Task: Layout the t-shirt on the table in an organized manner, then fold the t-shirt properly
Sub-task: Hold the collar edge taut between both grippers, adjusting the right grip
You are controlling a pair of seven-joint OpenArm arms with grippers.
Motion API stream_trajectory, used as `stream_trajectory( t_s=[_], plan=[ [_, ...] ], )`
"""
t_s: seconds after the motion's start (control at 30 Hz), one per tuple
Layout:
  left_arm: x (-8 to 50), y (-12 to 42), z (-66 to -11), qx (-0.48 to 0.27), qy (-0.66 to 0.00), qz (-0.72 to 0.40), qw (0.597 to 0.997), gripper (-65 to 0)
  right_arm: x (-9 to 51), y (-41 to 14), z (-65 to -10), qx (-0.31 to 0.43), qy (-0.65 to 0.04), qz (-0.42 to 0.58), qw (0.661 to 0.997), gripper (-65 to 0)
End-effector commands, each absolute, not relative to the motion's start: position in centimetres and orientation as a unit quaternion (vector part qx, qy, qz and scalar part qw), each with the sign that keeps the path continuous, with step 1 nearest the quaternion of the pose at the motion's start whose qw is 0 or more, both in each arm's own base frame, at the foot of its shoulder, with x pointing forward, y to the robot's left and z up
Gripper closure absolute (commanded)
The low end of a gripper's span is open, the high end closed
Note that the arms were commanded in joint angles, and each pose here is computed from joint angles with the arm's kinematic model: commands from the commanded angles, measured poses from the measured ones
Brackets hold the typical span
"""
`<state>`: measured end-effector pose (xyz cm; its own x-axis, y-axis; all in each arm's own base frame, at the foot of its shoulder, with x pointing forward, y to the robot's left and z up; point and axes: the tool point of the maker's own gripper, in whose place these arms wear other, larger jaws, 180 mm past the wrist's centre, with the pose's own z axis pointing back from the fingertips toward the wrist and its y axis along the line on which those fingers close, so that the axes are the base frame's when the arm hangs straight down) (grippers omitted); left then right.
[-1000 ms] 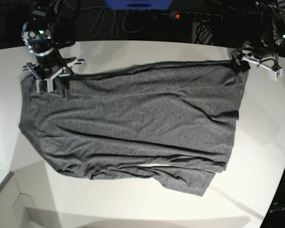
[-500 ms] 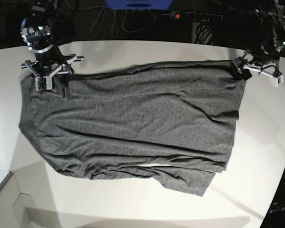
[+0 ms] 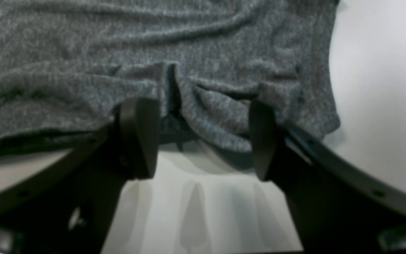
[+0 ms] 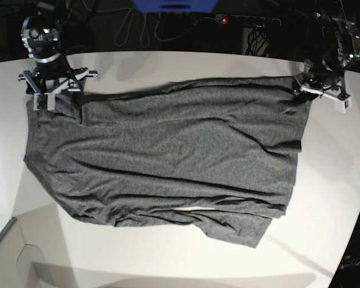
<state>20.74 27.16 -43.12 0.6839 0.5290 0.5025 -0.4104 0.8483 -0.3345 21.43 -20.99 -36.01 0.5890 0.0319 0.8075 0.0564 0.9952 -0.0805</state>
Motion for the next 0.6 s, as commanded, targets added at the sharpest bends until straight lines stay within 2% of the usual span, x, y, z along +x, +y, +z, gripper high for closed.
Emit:
stream_trajectory(
  t_s=[0.0, 0.2, 0.23, 0.3, 0.33, 0.37, 0.47, 0.57],
  plan=[
    [19.5, 27.0, -44.3, -0.096, -0.275, 0.267, 0.919, -26.0, 21.8, -21.3, -35.0, -0.054, -0.471, -0.005, 0.881, -40.7],
    [19.3, 26.6, -45.1, -0.099, -0.279, 0.283, 0.912, -23.2, 21.3, -21.6, -35.2, -0.058, -0.464, 0.004, 0.884, -40.7],
    [19.3, 26.5, -45.1, -0.1, -0.28, 0.283, 0.912, -20.9, 21.3, -21.6, -35.3, -0.059, -0.463, 0.005, 0.884, -40.7],
    [20.1, 26.7, -44.5, -0.1, -0.292, 0.283, 0.908, -10.8, 20.9, -21.6, -35.5, -0.058, -0.458, 0.005, 0.887, -40.7],
    [20.2, 26.8, -44.4, -0.099, -0.293, 0.282, 0.908, -3.2, 20.5, -21.4, -35.7, -0.055, -0.454, 0.007, 0.889, -40.7],
    [20.5, 26.9, -44.2, -0.099, -0.296, 0.281, 0.908, 0.0, 20.4, -21.3, -35.8, -0.055, -0.452, 0.008, 0.89, -40.7],
    [21.4, 27.2, -43.7, -0.1, -0.306, 0.28, 0.904, -1.5, 20.1, -20.7, -36.4, -0.047, -0.445, 0.012, 0.894, -40.7],
    [21.8, 28.7, -42.8, -0.089, -0.321, 0.288, 0.898, 0.0, 19.6, -19.9, -37.3, -0.034, -0.433, 0.015, 0.901, -40.7]
  ],
)
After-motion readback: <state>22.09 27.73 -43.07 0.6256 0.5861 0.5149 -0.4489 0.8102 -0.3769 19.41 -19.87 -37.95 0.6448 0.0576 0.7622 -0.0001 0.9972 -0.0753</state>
